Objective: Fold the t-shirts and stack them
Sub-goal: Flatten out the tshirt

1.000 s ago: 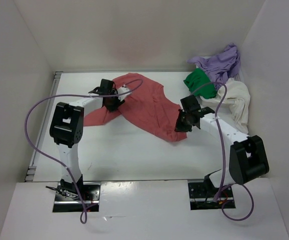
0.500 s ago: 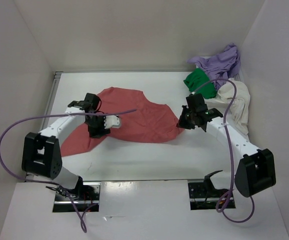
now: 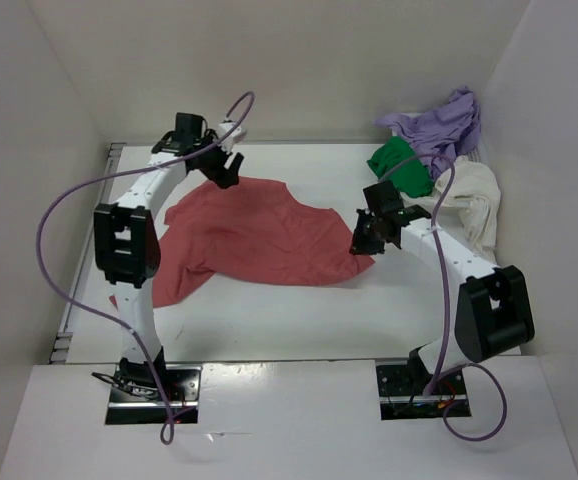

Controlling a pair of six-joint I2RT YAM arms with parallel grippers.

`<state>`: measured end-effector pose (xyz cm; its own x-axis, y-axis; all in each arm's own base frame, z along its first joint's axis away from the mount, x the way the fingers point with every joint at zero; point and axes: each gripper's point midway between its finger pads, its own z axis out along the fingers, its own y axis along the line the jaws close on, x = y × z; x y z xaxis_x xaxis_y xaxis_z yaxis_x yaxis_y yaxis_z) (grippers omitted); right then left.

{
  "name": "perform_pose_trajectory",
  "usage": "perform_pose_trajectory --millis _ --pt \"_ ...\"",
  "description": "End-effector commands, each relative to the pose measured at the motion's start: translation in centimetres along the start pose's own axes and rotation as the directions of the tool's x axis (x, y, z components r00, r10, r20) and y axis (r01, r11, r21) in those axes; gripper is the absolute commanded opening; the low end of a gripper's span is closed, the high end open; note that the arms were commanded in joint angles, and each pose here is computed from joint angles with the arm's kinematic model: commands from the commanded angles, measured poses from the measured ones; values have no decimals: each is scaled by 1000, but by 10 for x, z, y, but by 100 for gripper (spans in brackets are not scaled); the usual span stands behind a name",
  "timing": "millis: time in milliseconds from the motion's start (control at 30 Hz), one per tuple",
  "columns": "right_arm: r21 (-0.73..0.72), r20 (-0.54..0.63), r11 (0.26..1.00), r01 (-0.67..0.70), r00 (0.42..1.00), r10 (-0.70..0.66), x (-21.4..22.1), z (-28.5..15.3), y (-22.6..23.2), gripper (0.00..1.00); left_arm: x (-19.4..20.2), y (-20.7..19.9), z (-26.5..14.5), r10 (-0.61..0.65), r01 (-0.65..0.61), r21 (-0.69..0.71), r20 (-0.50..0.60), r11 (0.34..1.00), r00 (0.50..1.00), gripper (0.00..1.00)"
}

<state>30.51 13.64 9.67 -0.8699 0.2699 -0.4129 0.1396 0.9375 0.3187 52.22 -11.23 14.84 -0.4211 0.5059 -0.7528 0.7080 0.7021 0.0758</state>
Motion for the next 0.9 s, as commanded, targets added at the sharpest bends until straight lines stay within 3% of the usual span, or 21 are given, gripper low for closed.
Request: perform_pose_trajectory --millis 0,200,500,733,867 --pt "-35 36 999 10 999 -9 -22 -2 10 0 -33 0 39 -52 54 -37 73 998 996 81" --pt "-27 5 1000 7 1000 -7 -18 8 9 0 -24 20 88 -118 123 -125 40 985 992 82" --pt "-10 -6 1000 6 1000 -6 -14 9 5 0 17 34 102 -112 94 -219 -71 971 991 78" --pt "4 -9 1000 5 1000 -5 -13 9 2 0 36 22 113 -104 80 -184 -124 980 987 64" --pt "4 -9 1000 14 1000 -14 -13 9 1 0 39 22 114 -90 65 -177 -138 982 986 61"
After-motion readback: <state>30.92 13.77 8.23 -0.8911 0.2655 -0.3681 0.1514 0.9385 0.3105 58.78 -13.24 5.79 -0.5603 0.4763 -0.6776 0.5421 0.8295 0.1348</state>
